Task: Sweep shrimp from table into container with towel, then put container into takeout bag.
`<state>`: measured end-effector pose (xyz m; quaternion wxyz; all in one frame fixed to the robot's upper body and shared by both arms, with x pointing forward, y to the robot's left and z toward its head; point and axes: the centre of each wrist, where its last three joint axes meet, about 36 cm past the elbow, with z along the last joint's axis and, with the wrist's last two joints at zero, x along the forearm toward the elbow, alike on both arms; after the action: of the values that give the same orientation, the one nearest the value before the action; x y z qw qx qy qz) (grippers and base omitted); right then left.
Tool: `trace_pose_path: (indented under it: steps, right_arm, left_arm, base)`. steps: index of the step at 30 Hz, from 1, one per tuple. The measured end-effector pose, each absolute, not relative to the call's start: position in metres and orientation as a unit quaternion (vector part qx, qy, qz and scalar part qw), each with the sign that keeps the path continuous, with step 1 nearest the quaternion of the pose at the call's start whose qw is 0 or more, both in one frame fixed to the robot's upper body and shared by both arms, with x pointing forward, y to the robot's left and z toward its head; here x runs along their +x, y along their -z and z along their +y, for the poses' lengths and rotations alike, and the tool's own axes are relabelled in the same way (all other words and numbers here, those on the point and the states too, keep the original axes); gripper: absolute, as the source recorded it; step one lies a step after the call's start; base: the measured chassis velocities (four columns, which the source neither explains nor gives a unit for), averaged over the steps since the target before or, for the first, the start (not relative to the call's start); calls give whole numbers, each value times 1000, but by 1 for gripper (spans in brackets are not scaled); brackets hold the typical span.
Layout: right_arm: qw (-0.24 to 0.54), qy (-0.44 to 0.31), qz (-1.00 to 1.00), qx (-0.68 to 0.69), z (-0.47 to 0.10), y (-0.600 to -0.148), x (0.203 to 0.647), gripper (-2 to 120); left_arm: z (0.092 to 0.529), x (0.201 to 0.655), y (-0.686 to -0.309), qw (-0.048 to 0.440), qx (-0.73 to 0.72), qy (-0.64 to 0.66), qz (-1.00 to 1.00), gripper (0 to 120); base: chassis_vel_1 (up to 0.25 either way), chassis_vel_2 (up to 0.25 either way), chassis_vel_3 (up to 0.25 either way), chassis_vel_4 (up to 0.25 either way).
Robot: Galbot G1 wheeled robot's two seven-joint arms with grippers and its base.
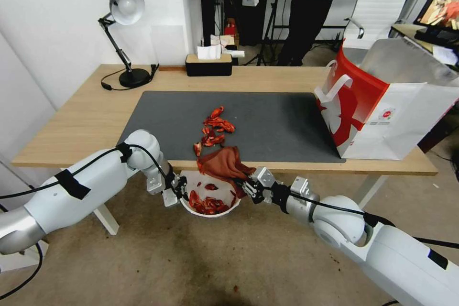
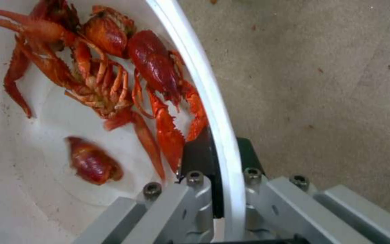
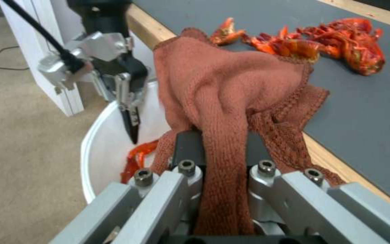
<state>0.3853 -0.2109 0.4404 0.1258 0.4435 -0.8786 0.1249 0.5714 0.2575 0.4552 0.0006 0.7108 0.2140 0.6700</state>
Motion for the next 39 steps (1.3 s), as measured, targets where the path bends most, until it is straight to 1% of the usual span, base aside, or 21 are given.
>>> trace_pose_path:
  steps: [10, 21, 24, 27, 31, 34, 35, 36, 37, 38, 39]
  right_arm:
    - [122, -120, -878, 447, -211, -443, 380, 5]
    - [99, -106, -881, 450, -219, -462, 379, 5]
    - [91, -94, -884, 448, -220, -468, 382, 5]
    - [89, -53, -888, 448, -221, -478, 385, 5]
    - [81, -31, -892, 444, -222, -485, 391, 5]
    - [62, -9, -900, 432, -222, -494, 405, 5]
    - [50, 0, -909, 414, -220, -498, 420, 5]
    - [50, 0, -909, 414, -220, -498, 420, 5]
    - [42, 2, -918, 395, -219, -499, 437, 5]
    - [31, -2, -929, 369, -219, -502, 464, 5]
    - [31, -2, -929, 369, -219, -502, 464, 5]
  left_arm:
    - [258, 572, -453, -1, 712, -668, 215, 0]
    - [263, 572, -455, -4, 711, -669, 216, 0]
    - [264, 572, -455, -4, 711, -669, 216, 0]
    - [266, 572, -455, -6, 711, -669, 217, 0]
    - [267, 572, -455, -7, 710, -669, 218, 0]
    - [268, 572, -455, -7, 710, -669, 220, 0]
    - [269, 572, -454, -7, 710, -669, 220, 0]
    - [269, 572, -454, -7, 710, -669, 220, 0]
    - [270, 572, -453, -7, 711, -668, 220, 0]
    - [271, 572, -453, -7, 710, -668, 220, 0]
    - [271, 572, -453, -7, 710, -668, 220, 0]
  base:
    - [0, 0, 0, 0]
    - [0, 0, 0, 0]
    - [0, 0, 0, 0]
    - [0, 0, 0, 0]
    - [0, 0, 0, 0]
    - [0, 0, 0, 0]
    - [0, 0, 0, 0]
    - [0, 0, 0, 0]
    - [0, 0, 0, 0]
    - [0, 0, 0, 0]
    - [0, 0, 0, 0]
